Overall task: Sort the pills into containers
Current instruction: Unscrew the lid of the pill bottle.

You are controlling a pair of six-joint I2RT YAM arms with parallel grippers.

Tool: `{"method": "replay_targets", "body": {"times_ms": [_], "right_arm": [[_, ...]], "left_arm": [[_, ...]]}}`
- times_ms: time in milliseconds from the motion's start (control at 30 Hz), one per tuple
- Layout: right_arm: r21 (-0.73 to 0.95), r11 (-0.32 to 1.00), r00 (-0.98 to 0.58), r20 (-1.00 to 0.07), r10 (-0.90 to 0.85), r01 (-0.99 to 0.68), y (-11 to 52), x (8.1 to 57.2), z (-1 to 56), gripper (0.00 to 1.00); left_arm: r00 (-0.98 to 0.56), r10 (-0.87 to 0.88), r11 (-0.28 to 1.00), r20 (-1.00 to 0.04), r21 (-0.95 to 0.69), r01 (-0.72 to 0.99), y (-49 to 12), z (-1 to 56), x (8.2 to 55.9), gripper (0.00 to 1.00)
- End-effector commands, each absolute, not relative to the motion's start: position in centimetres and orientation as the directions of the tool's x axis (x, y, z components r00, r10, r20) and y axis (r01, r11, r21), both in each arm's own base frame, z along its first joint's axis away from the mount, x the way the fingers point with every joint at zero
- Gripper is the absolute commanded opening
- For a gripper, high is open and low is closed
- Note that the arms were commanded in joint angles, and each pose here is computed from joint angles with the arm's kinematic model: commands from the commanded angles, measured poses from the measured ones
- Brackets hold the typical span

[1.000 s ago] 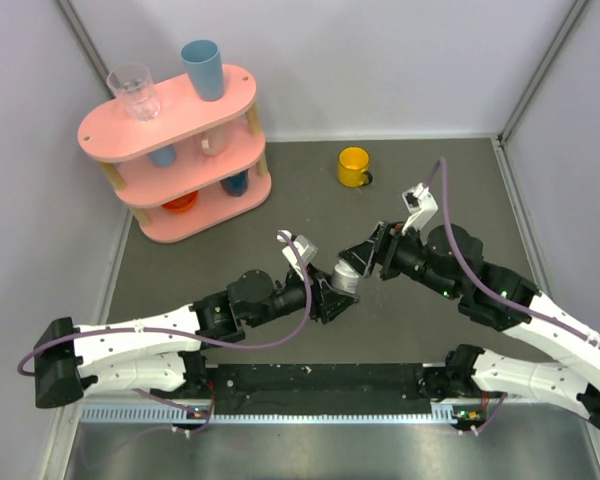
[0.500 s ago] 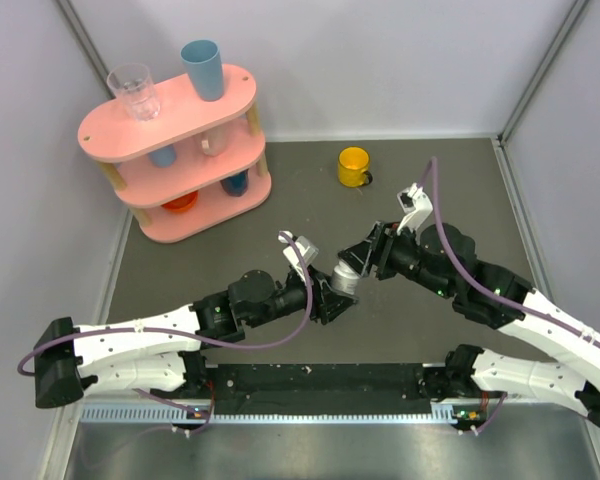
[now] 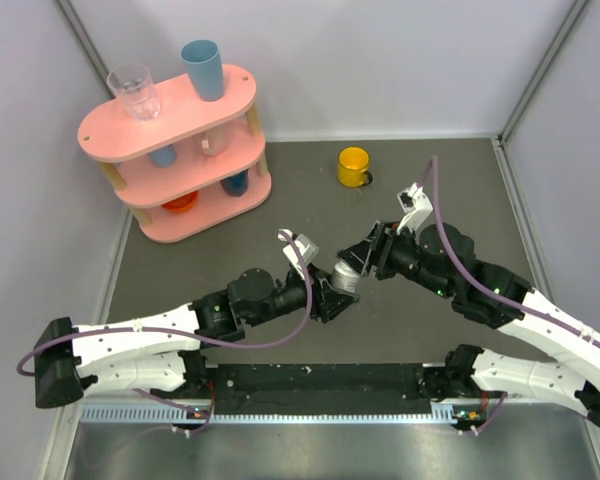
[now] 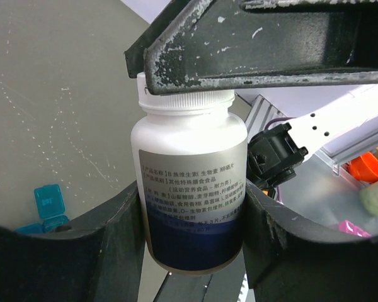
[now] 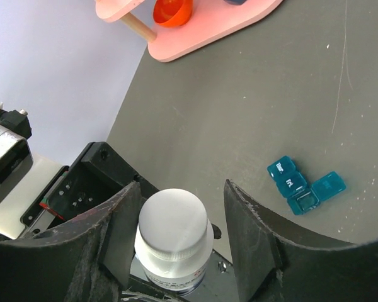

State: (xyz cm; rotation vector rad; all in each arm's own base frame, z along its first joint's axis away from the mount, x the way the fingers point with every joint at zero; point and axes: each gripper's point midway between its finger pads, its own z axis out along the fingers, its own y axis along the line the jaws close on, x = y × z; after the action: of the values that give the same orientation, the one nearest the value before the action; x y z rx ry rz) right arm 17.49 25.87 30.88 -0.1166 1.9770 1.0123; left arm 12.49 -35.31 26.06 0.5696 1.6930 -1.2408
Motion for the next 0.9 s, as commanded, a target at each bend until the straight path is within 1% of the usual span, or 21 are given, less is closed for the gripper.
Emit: {"method": "replay_targets", "body": {"times_ms": [0,67,133,167,200,300,400,467,567,800,867], "right_arm": [[0.630,0.629,-0.585,-0.744,0.321,-0.456,26.28,17.38,32.57,0.53],[0.632,0.624,-0.586,-0.744,0.322,-0.460,26.36,17.34,32.68,0.49],[0.634,0.619,-0.588,-0.743,0.319,-0.464,26.48,17.26,32.70,0.48],[0.636,0.616,-0.591,-0.740,0.320,-0.464,26.56,17.23,32.70,0.53],[0.635,0.615,-0.593,-0.741,0.315,-0.467,26.64,17.16,32.65,0.55],[0.640,0.609,-0.597,-0.738,0.315,-0.469,26.71,17.06,32.64,0.58],[0.641,0.607,-0.602,-0.736,0.311,-0.470,26.77,16.97,32.50,0.59],[0.641,0.606,-0.604,-0.735,0.308,-0.471,26.82,16.93,32.39,0.55],[0.644,0.602,-0.608,-0.732,0.307,-0.472,26.87,16.82,32.34,0.55],[0.646,0.600,-0.616,-0.728,0.300,-0.472,26.99,16.70,31.98,0.56],[0.647,0.601,-0.621,-0.726,0.296,-0.470,27.10,16.70,31.78,0.59]], "left_arm": [[-0.420,-0.231,0.345,-0.878,-0.477,0.808,-35.55,29.60,12.69,0.00],[-0.423,-0.229,0.343,-0.877,-0.480,0.808,-35.56,29.45,12.62,0.00],[-0.424,-0.232,0.343,-0.876,-0.481,0.807,-35.57,29.45,12.62,0.00],[-0.423,-0.233,0.343,-0.876,-0.481,0.807,-35.54,29.51,12.61,0.00],[-0.424,-0.232,0.346,-0.876,-0.481,0.805,-35.57,29.40,12.71,0.00],[-0.420,-0.232,0.348,-0.877,-0.479,0.806,-35.56,29.47,12.75,0.00],[-0.418,-0.232,0.350,-0.878,-0.476,0.807,-35.52,29.48,12.77,0.00],[-0.417,-0.233,0.348,-0.878,-0.476,0.808,-35.53,29.56,12.75,0.00],[-0.418,-0.232,0.350,-0.878,-0.476,0.807,-35.48,29.42,12.76,0.00],[-0.414,-0.237,0.350,-0.879,-0.475,0.807,-35.48,29.61,12.82,0.00],[-0.414,-0.235,0.351,-0.880,-0.474,0.808,-35.50,29.55,12.83,0.00]]}}
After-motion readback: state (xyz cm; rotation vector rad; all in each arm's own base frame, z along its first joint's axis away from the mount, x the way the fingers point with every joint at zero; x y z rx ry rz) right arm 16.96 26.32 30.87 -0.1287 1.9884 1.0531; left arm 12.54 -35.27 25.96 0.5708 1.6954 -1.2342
